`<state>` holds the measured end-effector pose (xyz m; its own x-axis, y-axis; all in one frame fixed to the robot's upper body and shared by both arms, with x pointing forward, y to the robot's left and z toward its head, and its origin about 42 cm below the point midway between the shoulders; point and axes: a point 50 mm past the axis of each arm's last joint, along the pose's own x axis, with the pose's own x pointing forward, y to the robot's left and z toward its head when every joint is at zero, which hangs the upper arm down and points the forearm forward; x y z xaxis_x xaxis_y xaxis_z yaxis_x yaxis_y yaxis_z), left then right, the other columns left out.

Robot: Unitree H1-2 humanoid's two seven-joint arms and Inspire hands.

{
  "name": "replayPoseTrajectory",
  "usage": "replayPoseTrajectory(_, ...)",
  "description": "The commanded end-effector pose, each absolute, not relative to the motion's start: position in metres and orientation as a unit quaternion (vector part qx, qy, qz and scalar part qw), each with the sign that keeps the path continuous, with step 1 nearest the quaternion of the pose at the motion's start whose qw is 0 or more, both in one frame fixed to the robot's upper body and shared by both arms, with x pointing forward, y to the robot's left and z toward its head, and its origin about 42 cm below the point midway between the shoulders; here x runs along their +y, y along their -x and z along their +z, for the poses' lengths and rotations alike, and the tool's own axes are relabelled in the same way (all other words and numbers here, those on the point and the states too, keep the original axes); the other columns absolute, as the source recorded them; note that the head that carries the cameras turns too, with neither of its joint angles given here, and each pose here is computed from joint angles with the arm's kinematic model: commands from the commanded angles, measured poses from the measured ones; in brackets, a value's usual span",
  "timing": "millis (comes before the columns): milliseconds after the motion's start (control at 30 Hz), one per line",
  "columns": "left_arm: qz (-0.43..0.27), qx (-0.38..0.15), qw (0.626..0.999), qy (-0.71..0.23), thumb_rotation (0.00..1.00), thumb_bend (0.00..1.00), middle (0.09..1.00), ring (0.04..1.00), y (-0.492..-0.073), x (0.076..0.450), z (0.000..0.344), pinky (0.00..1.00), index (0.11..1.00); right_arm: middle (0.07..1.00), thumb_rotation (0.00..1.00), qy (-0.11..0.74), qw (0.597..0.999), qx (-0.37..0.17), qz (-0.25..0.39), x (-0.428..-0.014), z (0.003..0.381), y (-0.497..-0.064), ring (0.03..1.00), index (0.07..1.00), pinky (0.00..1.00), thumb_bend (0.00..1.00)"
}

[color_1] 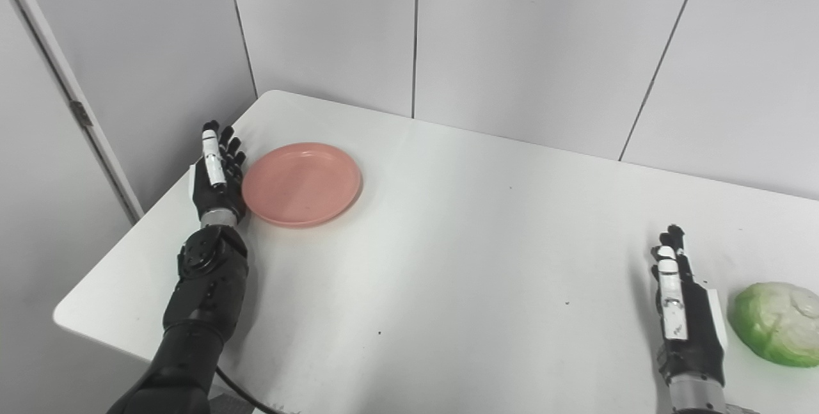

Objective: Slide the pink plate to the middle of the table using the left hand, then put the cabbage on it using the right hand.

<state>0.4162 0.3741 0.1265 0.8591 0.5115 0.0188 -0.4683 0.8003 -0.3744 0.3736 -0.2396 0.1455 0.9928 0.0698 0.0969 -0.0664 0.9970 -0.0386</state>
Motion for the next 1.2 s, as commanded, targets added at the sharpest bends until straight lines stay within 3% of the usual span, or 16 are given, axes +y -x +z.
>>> replayPoseTrajectory(0, 0.232, -0.065, 0.952, 0.190, 1.00, 0.42, 0.955, 0.967, -0.429, 0.360, 0.135, 0.99, 0.957, 0.988, 1.00, 0.012, 0.996, -0.078, 0.037, -0.237, 0.162, -0.381, 0.977, 0.998, 1.00, 0.17)
replayPoseTrajectory(767, 0.134, -0.047, 0.969, 0.201, 1.00, 0.41, 0.937, 0.925, -0.438, 0.314, 0.143, 0.94, 0.939, 0.975, 1.00, 0.005, 0.997, -0.073, 0.035, -0.222, 0.160, -0.380, 0.965, 0.982, 1.00, 0.16)
replayPoseTrajectory(1167, 0.044, -0.047, 0.979, 0.193, 1.00, 0.42, 0.957, 0.944, -0.435, 0.270, 0.158, 0.93, 0.948, 0.957, 1.00, 0.026, 0.997, -0.068, 0.032, -0.213, 0.158, -0.377, 0.949, 0.970, 0.98, 0.17)
